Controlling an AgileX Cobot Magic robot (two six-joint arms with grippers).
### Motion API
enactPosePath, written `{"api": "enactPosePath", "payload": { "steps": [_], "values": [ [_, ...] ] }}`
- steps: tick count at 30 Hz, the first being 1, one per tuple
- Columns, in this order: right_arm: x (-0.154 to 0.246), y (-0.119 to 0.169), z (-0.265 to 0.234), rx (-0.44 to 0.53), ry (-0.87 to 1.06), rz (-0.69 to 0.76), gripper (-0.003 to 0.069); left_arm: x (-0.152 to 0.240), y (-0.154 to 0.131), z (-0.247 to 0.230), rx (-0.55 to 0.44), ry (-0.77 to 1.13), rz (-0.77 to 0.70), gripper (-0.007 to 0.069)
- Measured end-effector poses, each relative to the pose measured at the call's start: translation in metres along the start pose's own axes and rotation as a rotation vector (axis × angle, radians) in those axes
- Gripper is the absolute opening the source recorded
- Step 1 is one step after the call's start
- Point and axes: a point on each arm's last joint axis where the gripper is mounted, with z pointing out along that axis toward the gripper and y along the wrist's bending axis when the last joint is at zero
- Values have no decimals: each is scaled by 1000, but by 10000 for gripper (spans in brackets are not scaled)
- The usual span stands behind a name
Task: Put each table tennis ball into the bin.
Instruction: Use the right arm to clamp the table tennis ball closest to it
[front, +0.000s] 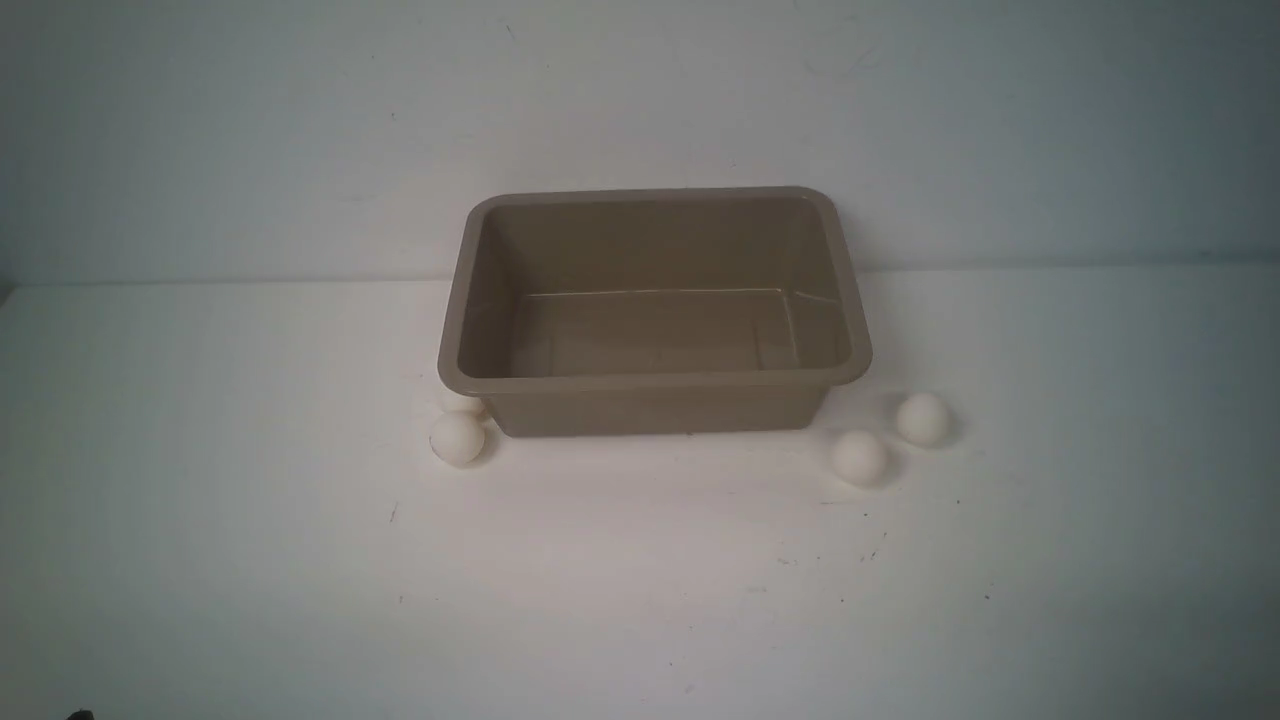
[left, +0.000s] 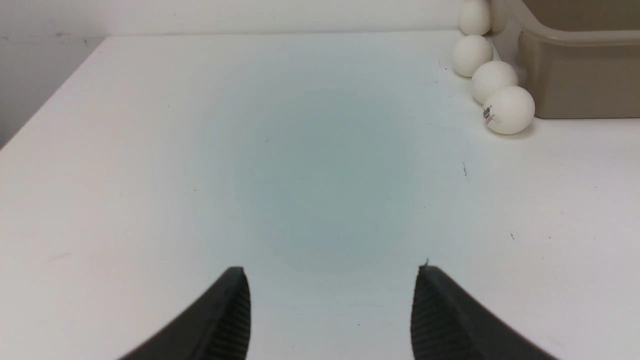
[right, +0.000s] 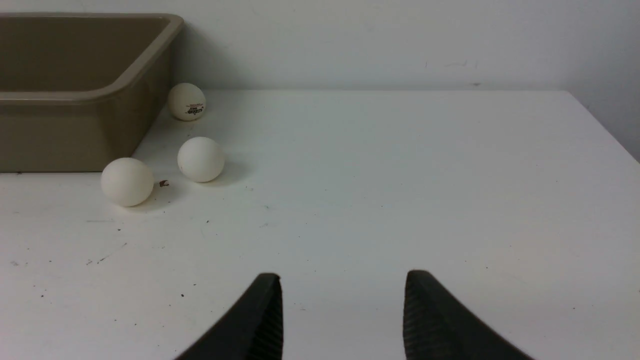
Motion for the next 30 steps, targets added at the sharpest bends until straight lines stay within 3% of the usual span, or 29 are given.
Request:
{"api": "enactPosePath", "payload": {
  "steps": [23, 30],
  "values": [
    [-1, 0, 0, 3, -15, 0, 314, 0, 0, 0, 0, 0, 0, 394],
    [-15, 0, -1, -11, -155, 151, 314, 0, 0, 0, 0, 0, 0, 394]
  ]
}}
